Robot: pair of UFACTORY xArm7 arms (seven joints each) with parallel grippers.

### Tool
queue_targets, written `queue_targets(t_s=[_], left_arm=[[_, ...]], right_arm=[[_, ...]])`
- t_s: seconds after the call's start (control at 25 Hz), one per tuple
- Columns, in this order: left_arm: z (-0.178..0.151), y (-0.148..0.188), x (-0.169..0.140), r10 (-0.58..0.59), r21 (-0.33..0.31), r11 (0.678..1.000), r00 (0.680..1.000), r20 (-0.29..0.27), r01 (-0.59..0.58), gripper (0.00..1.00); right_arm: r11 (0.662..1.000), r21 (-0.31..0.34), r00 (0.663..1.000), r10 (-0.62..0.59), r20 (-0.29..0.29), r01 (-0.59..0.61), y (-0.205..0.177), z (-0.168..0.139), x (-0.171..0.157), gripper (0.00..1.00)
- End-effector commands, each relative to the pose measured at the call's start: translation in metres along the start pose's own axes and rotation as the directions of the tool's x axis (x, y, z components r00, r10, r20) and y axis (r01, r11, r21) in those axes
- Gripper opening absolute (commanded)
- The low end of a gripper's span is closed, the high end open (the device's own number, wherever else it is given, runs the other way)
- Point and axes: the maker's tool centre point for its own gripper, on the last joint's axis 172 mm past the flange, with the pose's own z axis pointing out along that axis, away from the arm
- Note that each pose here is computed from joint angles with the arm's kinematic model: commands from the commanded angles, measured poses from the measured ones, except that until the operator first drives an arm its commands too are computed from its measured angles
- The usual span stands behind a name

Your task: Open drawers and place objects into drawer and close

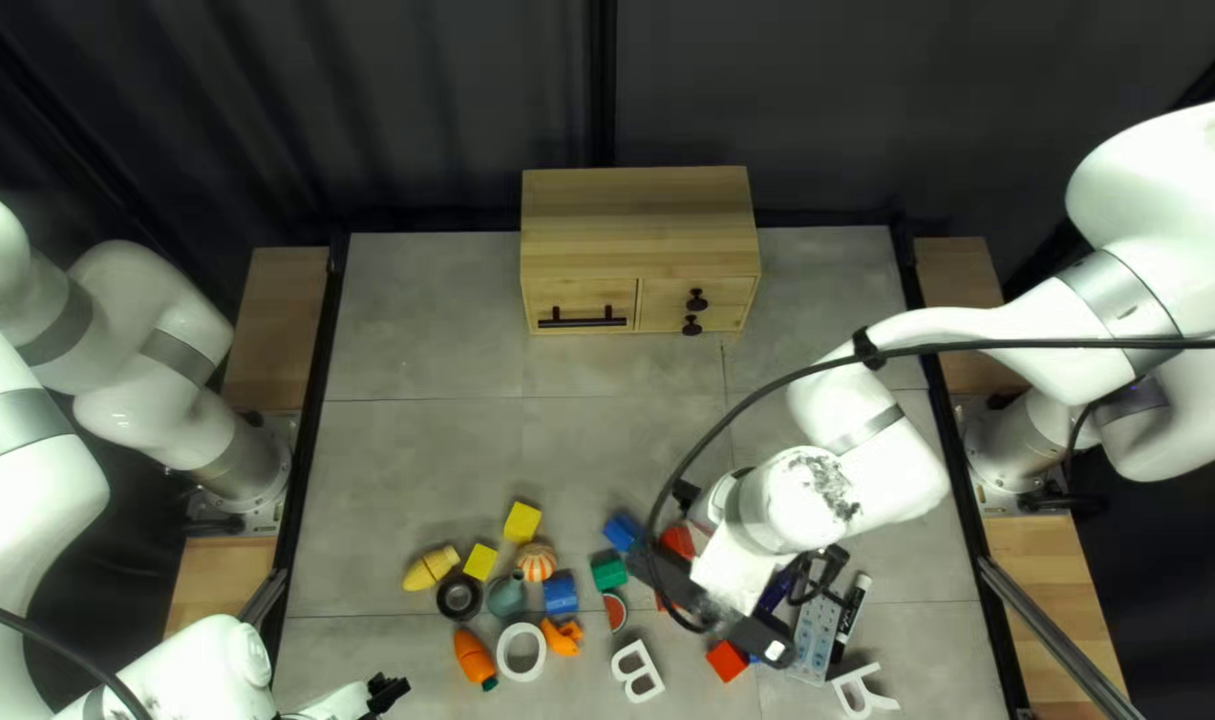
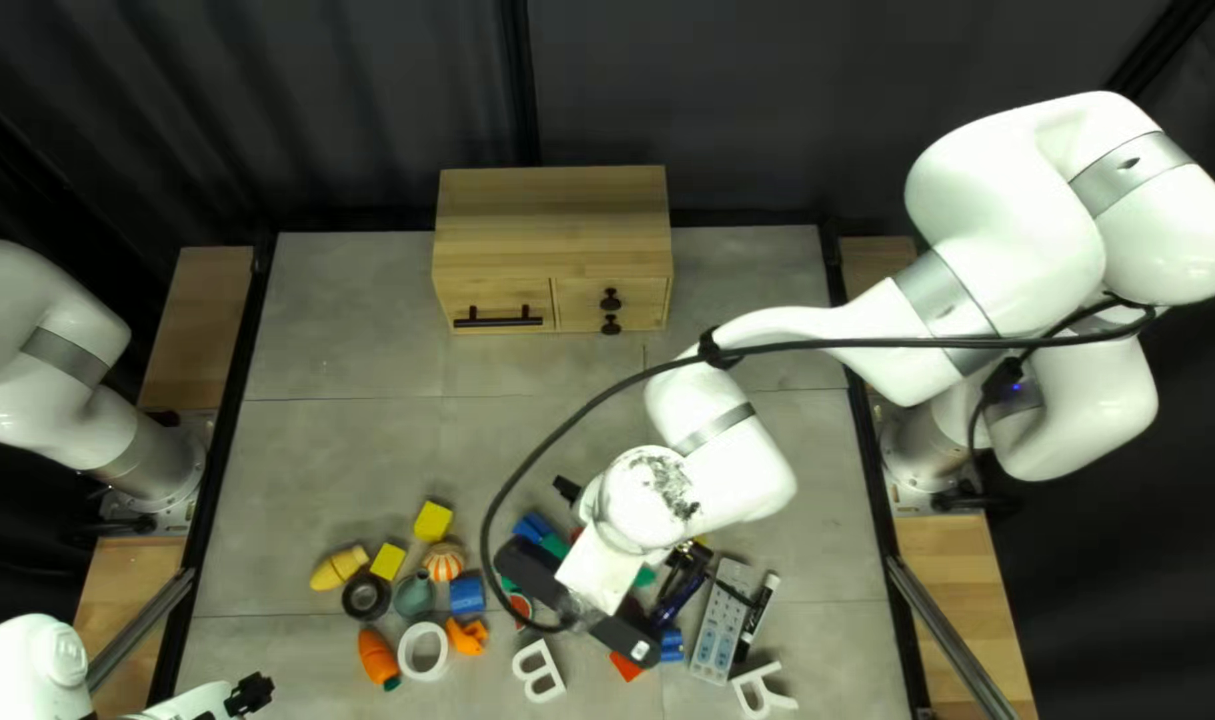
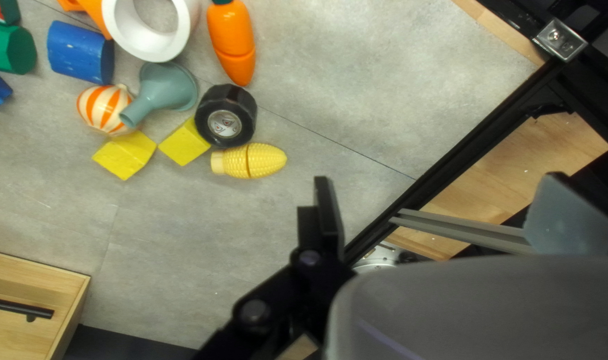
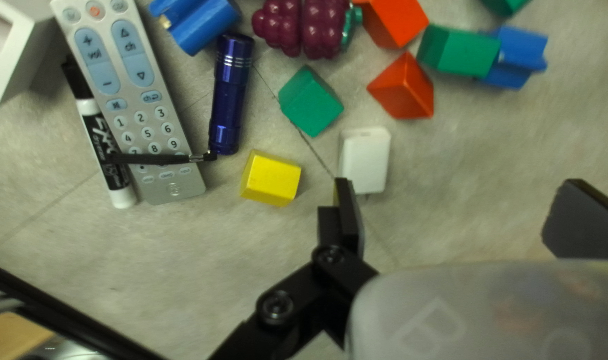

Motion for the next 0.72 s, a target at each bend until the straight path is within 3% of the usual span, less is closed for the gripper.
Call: queue_targets(t_s=[0.04, 0.24, 0.72], left_arm=[[0.0, 0.0, 0.0, 0.0, 0.0, 1.0, 1.0, 0.0, 0.0, 1.0], [0.0, 0.0, 0.0, 0.0, 0.0, 1.0, 1.0, 0.0, 0.0, 1.0], [0.0, 0.0, 0.0, 0.0, 0.0, 1.0, 1.0, 0.0, 0.0, 1.0]], right_arm=[[0.986, -0.022, 0.985, -0.166, 0.054, 0.167, 0.021, 0.003, -0.022, 1.0], [0.945, -0.061, 0.945, -0.315, 0.086, 0.321, 0.045, 0.004, -0.059, 1.0], [0.941, -0.069, 0.942, -0.325, 0.088, 0.331, 0.055, 0.004, -0.066, 1.0]])
